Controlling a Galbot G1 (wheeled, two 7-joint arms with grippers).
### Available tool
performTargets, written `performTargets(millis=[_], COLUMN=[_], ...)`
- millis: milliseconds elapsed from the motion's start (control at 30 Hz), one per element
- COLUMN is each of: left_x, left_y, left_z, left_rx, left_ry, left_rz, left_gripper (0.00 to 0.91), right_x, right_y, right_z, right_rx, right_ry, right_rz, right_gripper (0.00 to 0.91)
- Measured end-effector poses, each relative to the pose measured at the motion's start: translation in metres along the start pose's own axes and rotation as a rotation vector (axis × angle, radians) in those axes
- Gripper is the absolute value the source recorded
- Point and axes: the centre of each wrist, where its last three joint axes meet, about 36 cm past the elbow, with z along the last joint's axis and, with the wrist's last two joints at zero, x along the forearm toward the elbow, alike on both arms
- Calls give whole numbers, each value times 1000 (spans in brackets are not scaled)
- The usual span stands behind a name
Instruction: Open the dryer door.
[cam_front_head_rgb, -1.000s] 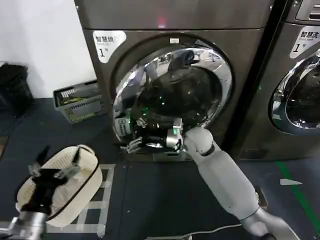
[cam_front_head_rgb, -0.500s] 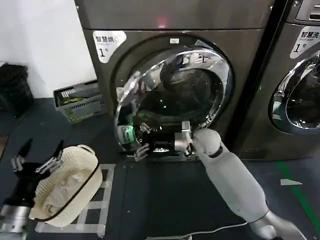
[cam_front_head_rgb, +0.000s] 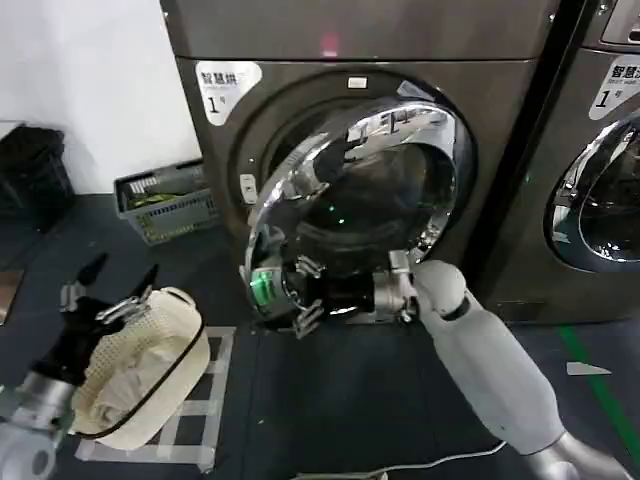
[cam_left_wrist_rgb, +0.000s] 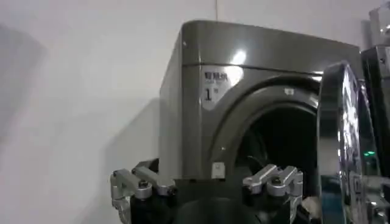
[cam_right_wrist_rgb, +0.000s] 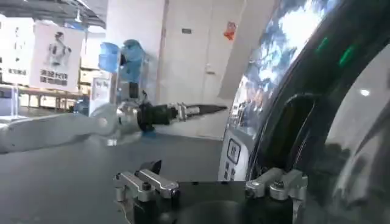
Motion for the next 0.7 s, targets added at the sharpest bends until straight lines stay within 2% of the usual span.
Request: performTargets(millis=[700], left_x=[-79], left_y=[28], left_z=[3], left_rx=[57], left_ry=[44], left_rz=[191], left_gripper=[907], right_x=[53], right_y=[20], right_z=[1], right_rx=[3], right_ry=[36], right_rz=[-104], right_gripper=[907])
